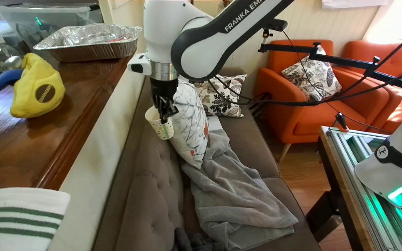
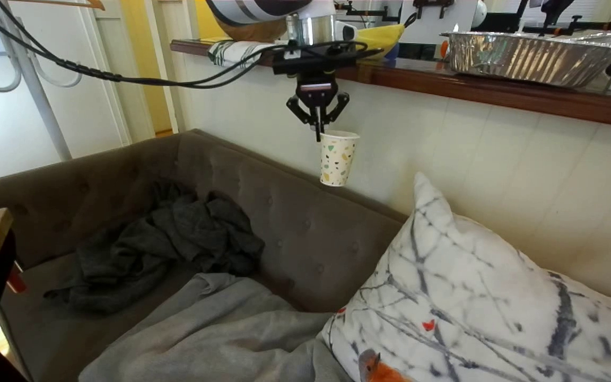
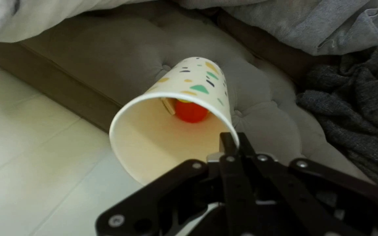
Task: Put the cup on the countertop
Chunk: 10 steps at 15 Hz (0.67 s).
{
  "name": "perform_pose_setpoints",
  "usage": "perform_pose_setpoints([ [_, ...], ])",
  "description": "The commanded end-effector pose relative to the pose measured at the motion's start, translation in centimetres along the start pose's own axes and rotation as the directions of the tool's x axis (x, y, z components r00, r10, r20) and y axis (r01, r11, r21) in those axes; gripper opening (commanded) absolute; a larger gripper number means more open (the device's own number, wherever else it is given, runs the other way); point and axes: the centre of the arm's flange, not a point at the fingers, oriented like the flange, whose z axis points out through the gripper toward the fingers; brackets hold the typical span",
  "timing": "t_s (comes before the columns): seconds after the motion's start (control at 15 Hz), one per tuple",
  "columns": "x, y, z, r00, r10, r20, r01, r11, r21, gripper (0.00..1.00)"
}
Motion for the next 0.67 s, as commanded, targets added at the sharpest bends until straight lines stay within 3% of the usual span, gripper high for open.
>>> perform_pose_setpoints([
  [0.0,0.6,1.5,-8.6,0.992,-0.114,0.052,0.119,0.986,-0.12,0.01],
  [0.27,-0.2,4.3,-18.9,0.983,-0.171,0.071,0.184,0.946,-0.267,0.01],
  [0.4,-0.4,5.3,-22.1,0.983,-0.183,0.023,0.181,0.927,-0.328,0.01],
  [0.6,-0.9,7.7,-24.8,0.975,-0.205,-0.088,0.14,0.87,-0.473,0.01],
])
